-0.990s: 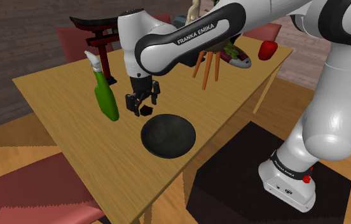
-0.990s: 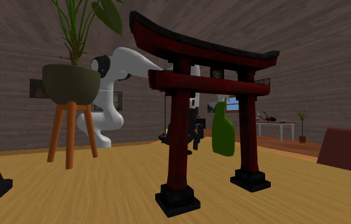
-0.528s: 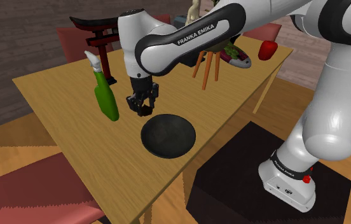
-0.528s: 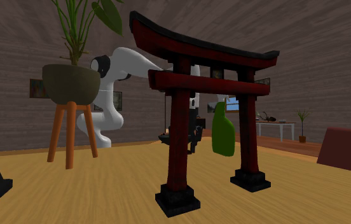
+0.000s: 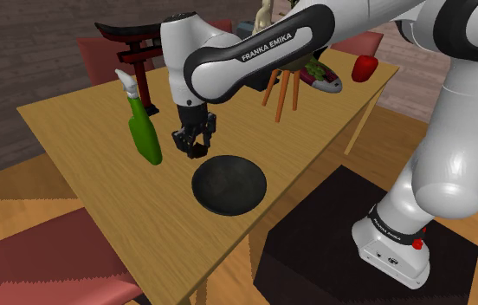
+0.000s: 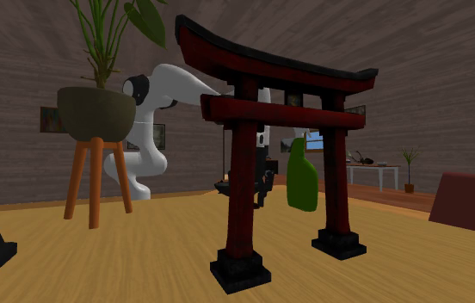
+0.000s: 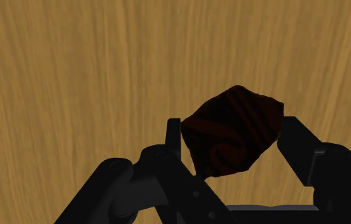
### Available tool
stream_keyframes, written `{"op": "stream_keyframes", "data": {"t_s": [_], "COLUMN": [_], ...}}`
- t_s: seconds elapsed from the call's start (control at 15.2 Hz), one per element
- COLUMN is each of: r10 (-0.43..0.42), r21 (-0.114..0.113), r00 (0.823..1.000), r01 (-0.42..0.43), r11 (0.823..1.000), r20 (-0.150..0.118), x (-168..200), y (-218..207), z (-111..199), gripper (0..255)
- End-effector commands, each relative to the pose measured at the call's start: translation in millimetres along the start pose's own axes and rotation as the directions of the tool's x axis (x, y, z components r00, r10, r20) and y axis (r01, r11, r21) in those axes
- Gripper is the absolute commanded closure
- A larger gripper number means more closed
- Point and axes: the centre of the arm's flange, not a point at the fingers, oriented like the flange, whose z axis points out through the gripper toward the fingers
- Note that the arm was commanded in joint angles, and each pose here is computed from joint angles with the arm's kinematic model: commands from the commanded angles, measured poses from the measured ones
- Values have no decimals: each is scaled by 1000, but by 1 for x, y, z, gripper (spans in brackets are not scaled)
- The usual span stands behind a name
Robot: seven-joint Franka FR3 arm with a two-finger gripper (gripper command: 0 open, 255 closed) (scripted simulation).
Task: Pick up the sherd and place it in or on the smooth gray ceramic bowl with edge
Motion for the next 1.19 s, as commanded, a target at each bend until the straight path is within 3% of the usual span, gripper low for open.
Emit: {"op": "stream_keyframes", "data": {"t_s": [0.0,1.12], "r10": [0,0], "r21": [0,0], "r00": [1000,1000], "r01": [0,0], "r11": [1000,1000], "r20": [0,0], "x": [0,-4], "y": [0,2], "z": [-5,-95], "gripper": [255,255]}}
